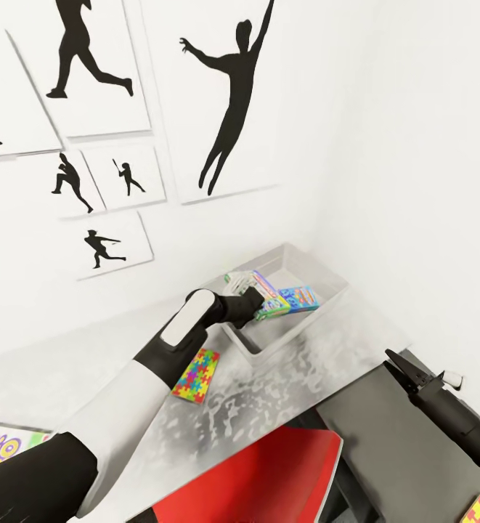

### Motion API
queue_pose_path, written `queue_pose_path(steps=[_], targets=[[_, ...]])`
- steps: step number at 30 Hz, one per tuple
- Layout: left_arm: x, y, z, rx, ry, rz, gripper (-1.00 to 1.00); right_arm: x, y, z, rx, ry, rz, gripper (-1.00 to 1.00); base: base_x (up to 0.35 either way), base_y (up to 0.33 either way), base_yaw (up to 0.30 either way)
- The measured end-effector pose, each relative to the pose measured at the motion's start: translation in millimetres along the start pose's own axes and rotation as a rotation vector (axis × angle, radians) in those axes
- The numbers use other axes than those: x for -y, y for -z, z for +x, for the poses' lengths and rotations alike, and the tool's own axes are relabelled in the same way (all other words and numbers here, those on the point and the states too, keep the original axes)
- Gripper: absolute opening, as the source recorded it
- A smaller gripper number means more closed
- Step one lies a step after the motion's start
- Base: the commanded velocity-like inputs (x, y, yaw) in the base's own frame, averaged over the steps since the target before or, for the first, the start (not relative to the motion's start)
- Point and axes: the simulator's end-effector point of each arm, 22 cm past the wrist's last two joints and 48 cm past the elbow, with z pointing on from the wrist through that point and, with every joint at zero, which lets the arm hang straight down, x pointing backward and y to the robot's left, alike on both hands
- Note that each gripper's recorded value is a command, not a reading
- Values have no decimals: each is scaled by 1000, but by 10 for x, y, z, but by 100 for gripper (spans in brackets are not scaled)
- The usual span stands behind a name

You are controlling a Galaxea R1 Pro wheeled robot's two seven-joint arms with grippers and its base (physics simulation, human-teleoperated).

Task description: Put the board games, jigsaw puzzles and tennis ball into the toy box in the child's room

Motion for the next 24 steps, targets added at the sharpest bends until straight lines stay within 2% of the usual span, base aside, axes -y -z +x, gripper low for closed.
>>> queue_pose_path(steps=[12, 17, 24], targets=[[-11, -20, 78, -15, -28, -8, -100, 12, 22, -25, 8, 0, 4, 100, 0, 0, 0], [95, 17, 66, -19, -51, 10, -100, 31, 65, -77, 23, 1, 11, 100, 0, 0, 0], [137, 33, 60, -20, -59, 17, -100, 37, 71, -82, 26, 0, 13, 100, 0, 0, 0]])
